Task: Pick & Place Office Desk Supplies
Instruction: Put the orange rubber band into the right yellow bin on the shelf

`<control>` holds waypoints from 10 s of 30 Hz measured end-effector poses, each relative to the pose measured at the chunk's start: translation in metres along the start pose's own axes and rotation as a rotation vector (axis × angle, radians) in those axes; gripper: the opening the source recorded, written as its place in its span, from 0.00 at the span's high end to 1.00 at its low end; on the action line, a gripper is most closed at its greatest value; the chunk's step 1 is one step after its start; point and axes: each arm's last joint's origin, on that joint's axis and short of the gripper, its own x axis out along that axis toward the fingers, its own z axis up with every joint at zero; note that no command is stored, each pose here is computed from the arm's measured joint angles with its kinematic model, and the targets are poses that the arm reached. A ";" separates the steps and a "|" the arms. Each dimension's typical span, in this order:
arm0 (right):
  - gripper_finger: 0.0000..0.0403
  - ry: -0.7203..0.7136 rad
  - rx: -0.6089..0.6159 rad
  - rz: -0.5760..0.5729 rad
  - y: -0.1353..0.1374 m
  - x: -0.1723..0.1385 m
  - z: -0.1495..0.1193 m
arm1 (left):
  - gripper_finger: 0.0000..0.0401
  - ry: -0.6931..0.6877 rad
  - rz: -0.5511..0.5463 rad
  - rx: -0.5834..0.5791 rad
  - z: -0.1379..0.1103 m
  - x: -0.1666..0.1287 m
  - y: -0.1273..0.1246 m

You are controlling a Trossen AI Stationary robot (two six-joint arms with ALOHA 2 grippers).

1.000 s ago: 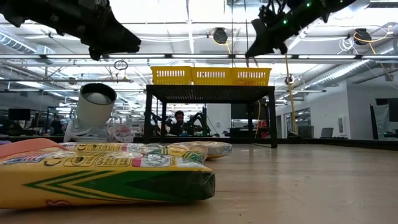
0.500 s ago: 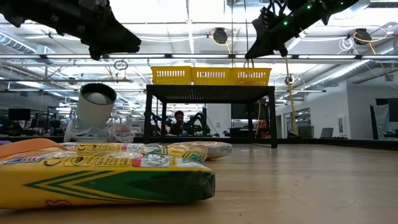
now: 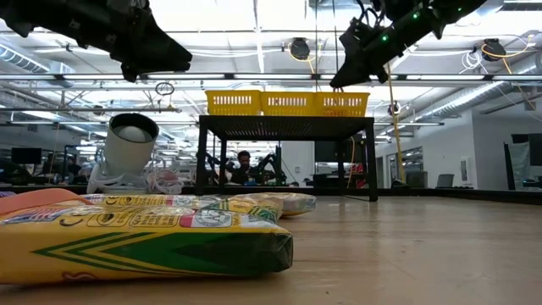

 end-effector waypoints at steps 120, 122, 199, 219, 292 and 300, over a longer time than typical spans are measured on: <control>0.54 -0.417 -0.286 1.024 0.118 -0.043 -0.043 | 0.69 0.577 -0.777 0.506 -0.138 0.060 -0.168; 0.54 -0.417 -0.286 1.024 0.118 -0.043 -0.043 | 0.72 0.580 -0.775 0.507 -0.138 0.060 -0.167; 0.58 -0.215 0.079 0.907 0.166 0.013 -0.085 | 0.98 -0.078 -0.106 0.997 0.029 0.116 -0.064; 0.99 -0.232 0.005 0.925 0.167 0.013 -0.086 | 0.85 -0.081 -0.088 0.729 0.031 0.116 -0.064; 0.63 -0.087 0.052 0.100 0.000 -0.006 -0.003 | 0.48 -0.094 0.114 -0.046 0.012 -0.030 0.011; 0.45 0.126 0.057 0.082 0.000 0.006 -0.004 | 0.48 -0.101 0.110 -0.076 0.012 -0.030 0.011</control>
